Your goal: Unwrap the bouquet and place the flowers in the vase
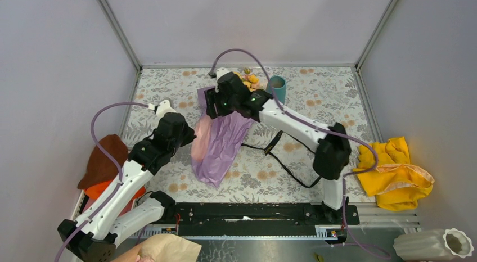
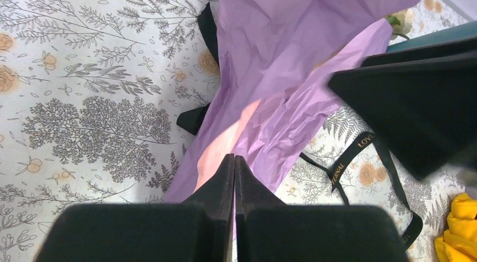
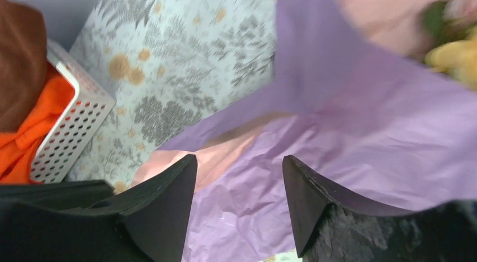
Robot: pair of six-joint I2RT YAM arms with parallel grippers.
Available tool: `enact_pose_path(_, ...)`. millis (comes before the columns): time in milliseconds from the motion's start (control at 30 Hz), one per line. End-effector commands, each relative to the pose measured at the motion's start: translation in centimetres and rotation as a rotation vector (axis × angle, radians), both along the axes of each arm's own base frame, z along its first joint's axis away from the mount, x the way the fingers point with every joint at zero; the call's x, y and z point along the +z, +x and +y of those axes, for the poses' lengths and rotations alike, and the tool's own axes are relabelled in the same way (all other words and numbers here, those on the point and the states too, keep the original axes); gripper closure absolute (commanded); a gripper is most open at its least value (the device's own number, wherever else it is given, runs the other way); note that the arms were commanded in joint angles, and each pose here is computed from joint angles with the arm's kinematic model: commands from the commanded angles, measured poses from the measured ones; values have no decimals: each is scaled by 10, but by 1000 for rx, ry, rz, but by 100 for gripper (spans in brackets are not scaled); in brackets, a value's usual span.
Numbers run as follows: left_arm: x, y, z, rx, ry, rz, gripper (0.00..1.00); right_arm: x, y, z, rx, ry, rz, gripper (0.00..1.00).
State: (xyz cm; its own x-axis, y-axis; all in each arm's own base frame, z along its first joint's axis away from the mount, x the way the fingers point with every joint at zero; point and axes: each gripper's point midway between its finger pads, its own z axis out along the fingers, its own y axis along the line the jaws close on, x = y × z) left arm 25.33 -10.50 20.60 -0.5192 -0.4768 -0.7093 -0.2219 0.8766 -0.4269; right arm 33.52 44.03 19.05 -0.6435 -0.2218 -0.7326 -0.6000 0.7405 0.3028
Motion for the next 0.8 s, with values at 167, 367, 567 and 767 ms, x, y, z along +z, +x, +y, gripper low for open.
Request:
enact_pose_path(167, -7, 14, -24, -55, -54, -5, 99, -14, 11, -68, -221, -185, -93, 36)
enact_pose_path(367, 2, 12, -24, -59, -63, -27, 99, -69, 1, -60, -187, -244, 30, 37)
enact_pose_path(567, 29, 9, -25, -74, -76, -65, 99, -101, -10, -33, -129, -218, 121, 37)
enact_pose_path(767, 36, 9, -39, -115, -125, -73, 99, -116, -20, 3, -46, -216, 148, 36)
